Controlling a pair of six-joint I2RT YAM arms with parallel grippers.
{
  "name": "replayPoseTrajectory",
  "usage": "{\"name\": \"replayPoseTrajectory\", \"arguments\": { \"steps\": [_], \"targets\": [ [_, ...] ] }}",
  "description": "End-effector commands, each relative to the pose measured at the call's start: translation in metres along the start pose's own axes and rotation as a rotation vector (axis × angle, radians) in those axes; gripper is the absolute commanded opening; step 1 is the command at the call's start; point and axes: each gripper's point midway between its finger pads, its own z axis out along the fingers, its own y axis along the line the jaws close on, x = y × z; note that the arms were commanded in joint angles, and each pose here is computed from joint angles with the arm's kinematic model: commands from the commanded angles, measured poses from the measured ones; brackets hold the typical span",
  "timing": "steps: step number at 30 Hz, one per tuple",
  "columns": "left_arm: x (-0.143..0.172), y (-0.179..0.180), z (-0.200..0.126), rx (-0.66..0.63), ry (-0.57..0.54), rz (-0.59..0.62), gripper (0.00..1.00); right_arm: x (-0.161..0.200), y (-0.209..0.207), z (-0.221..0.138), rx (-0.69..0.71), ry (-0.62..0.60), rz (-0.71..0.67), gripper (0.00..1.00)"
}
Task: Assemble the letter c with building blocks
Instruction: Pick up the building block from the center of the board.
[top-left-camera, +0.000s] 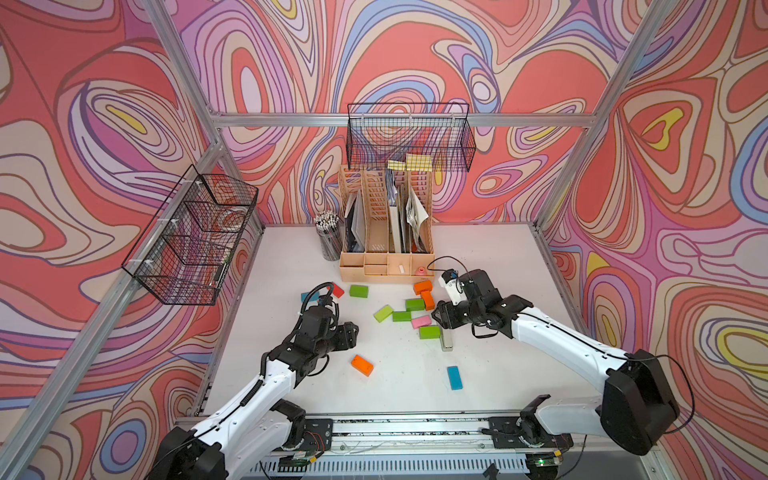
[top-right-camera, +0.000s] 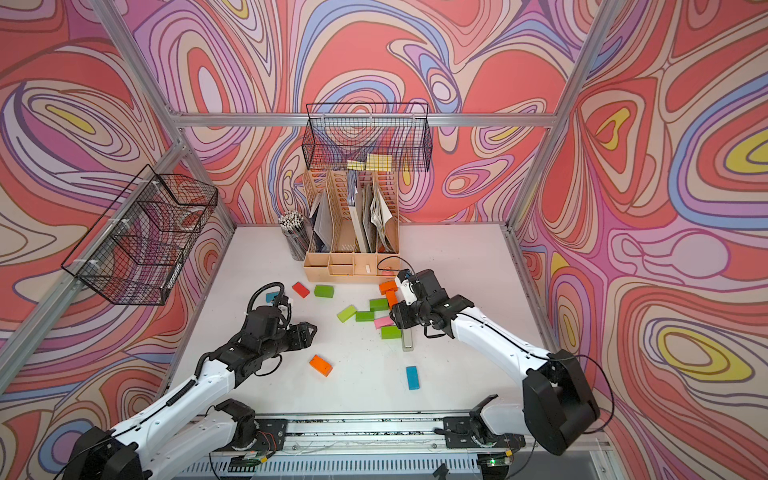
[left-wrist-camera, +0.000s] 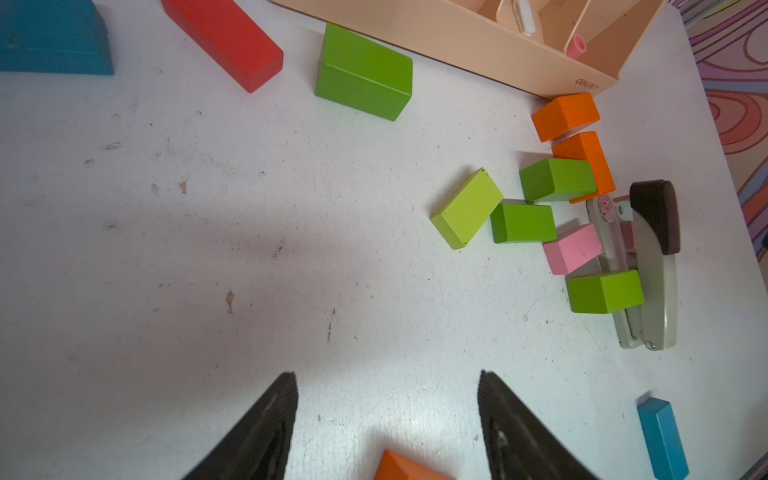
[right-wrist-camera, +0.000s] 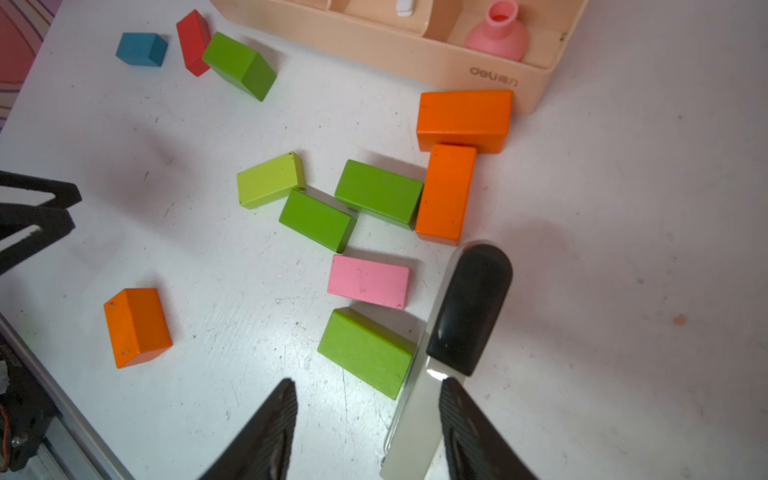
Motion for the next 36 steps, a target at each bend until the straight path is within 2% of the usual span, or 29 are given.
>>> {"name": "replayPoseTrajectory", "arguments": {
  "steps": [1, 9, 13, 16, 23, 27, 32, 36],
  "targets": [
    [-0.005, 0.0, -0.006, 0.005, -0.049, -0.015, 0.71, -0.008, 0.008, 0.008, -0.014, -0.01, -0.159, 0.56],
    [-0.01, 0.007, -0.026, 0.002, -0.155, -0.011, 0.71, 0.002, 0.023, 0.017, -0.051, 0.006, -0.415, 0.53],
    [-0.01, 0.009, -0.027, -0.013, -0.155, -0.006, 0.71, 0.019, 0.034, 0.024, -0.059, 0.049, -0.623, 0.54],
    [-0.008, 0.007, -0.024, -0.006, -0.139, 0.002, 0.71, 0.031, 0.034, 0.03, -0.076, 0.082, -0.723, 0.54],
    [-0.007, 0.003, -0.023, 0.02, -0.134, -0.001, 0.71, 0.058, 0.032, 0.041, -0.123, 0.173, -0.878, 0.59],
    [-0.008, 0.002, -0.026, 0.023, -0.145, -0.002, 0.71, 0.064, 0.029, 0.049, -0.12, 0.196, -0.915, 0.62],
    [-0.009, 0.003, -0.027, 0.021, -0.15, 0.0, 0.71, 0.069, 0.02, 0.058, -0.094, 0.262, -0.942, 0.62],
    [-0.009, 0.003, -0.026, 0.02, -0.147, 0.004, 0.71, 0.067, 0.017, 0.064, -0.07, 0.268, -0.965, 0.61]
  ]
}}
